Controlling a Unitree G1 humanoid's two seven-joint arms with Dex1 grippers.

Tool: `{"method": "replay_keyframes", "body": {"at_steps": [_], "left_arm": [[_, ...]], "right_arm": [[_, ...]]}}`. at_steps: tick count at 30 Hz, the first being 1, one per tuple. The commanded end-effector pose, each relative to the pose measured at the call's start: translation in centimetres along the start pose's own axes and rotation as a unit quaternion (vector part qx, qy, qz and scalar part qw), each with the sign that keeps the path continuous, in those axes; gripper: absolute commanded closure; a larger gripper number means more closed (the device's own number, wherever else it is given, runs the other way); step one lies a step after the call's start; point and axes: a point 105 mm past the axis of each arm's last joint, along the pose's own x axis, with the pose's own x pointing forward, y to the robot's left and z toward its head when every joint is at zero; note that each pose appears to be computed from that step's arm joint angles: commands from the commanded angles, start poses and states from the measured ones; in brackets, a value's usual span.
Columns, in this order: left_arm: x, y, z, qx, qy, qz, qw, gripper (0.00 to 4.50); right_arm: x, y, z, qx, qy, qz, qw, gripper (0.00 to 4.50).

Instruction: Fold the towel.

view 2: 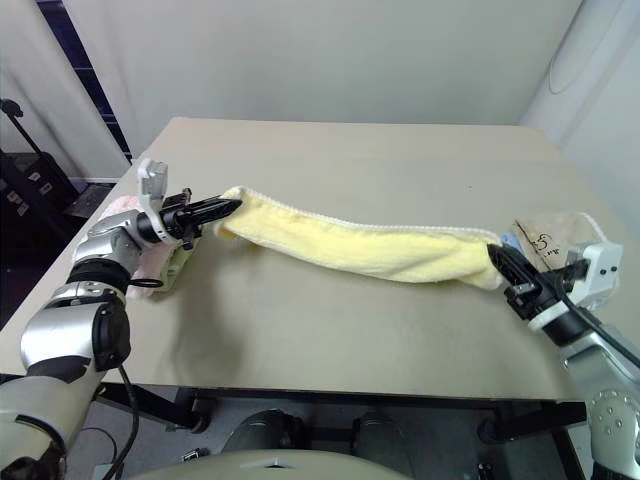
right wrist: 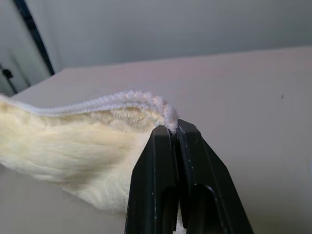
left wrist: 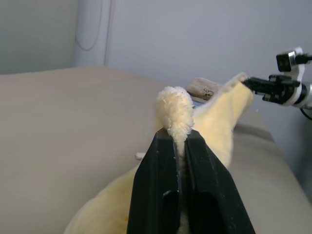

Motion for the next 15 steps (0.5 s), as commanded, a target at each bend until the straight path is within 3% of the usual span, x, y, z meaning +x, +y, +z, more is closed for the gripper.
{"method": "replay_keyframes", "body": {"at_steps": [1, 7, 15], "left_arm": [[-1.1, -1.0, 1.2, -0.003, 0.008, -0.017, 1.000, 4.47], [-3.7, -3.5, 0.8, -0.045, 0.032, -0.039, 0.998, 4.47], [-6.0, -6.7, -2.1, -0.050, 0.081, -0.066, 0.993, 4.47]], "right_arm": [[-1.0, 0.9, 0.7, -0.006, -0.008, 0.013, 1.000, 4.50], [-2.7, 1.7, -0.4, -0.007, 0.022, 0.026, 0.999, 4.50], [-4.6, 3.1, -2.7, -0.011, 0.062, 0.048, 0.997, 4.50]]}}
